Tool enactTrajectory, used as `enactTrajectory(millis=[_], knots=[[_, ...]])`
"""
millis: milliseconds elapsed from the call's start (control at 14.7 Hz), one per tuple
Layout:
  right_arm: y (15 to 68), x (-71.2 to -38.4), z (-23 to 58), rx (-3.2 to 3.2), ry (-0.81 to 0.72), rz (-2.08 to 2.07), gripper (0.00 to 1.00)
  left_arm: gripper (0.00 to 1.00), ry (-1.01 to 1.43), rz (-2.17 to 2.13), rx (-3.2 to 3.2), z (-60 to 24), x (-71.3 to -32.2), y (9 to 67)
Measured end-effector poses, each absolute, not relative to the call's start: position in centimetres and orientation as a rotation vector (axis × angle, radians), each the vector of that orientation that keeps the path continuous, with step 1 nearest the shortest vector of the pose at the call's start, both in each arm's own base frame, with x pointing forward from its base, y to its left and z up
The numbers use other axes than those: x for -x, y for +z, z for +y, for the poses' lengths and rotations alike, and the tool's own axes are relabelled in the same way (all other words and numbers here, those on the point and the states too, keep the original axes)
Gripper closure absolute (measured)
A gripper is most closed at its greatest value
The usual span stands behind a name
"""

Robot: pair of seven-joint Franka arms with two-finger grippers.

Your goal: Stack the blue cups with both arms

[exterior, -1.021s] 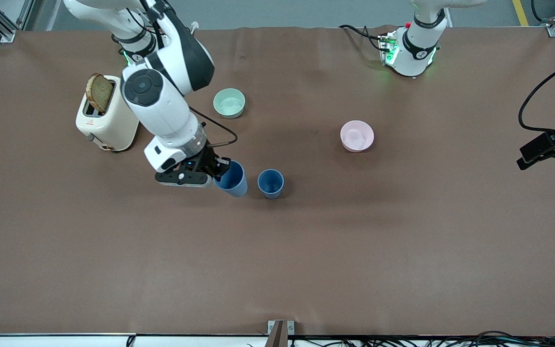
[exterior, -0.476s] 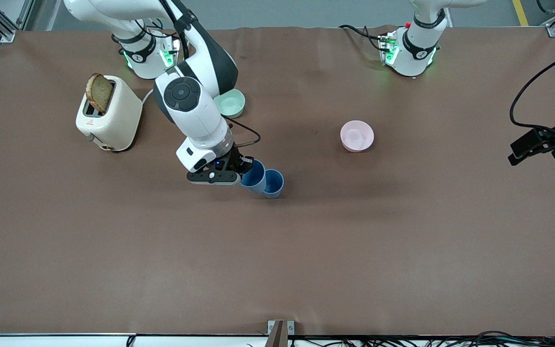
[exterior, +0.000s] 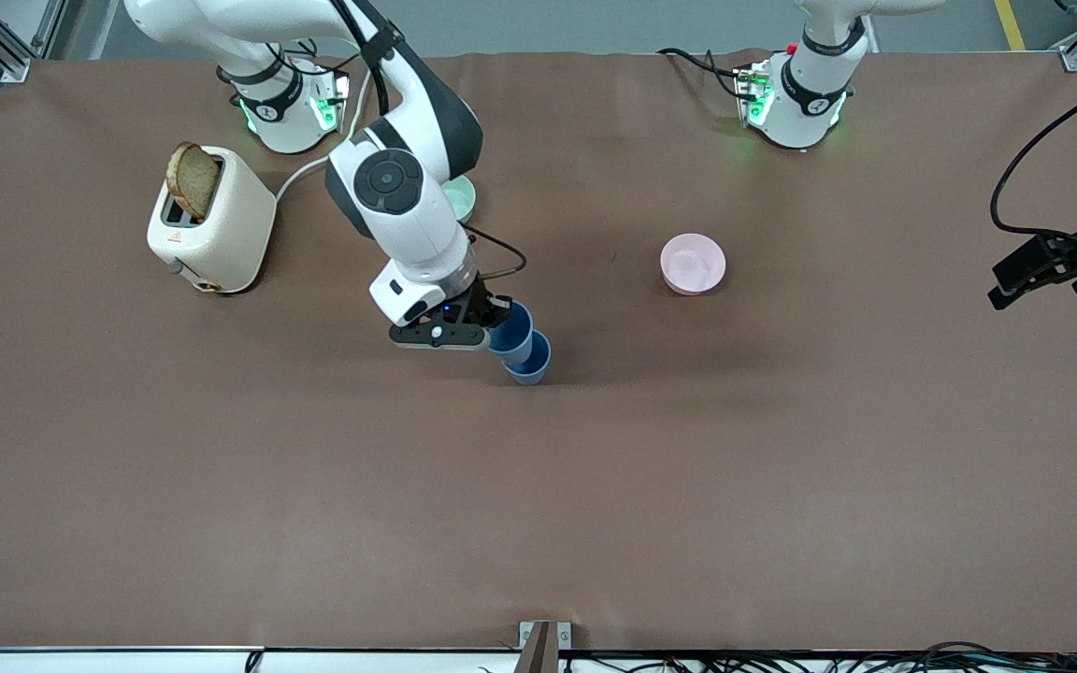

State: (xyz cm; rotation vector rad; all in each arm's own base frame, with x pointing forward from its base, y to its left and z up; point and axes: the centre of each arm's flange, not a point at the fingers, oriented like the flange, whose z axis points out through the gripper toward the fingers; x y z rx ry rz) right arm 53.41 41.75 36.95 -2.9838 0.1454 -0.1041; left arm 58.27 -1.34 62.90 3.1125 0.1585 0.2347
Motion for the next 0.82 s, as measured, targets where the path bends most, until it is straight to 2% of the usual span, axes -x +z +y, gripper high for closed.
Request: enactTrajectory(millis=[272,545,681,817], knots=[[35.4,-53.4,42.5,2.973,-0.118,0.156,0.95,0.0,0.229,0.152,-3.113,-1.4,-57.9,63.5],[34.7,-53.5,42.6,2.978,-0.112,0.155,0.92,0.0,0.124,0.137,-3.124,-1.9,-57.2,62.9],[34.8,-53.5,42.6,2.977,-0.114,0.157,0.76,0.0,0.115,0.136,-3.125,-1.9,-57.2,62.8],[34.9,-53.8,42.3,2.977,-0.12,0.166,0.55,0.0,0.116,0.136,-3.125,-1.9,-57.2,62.9]])
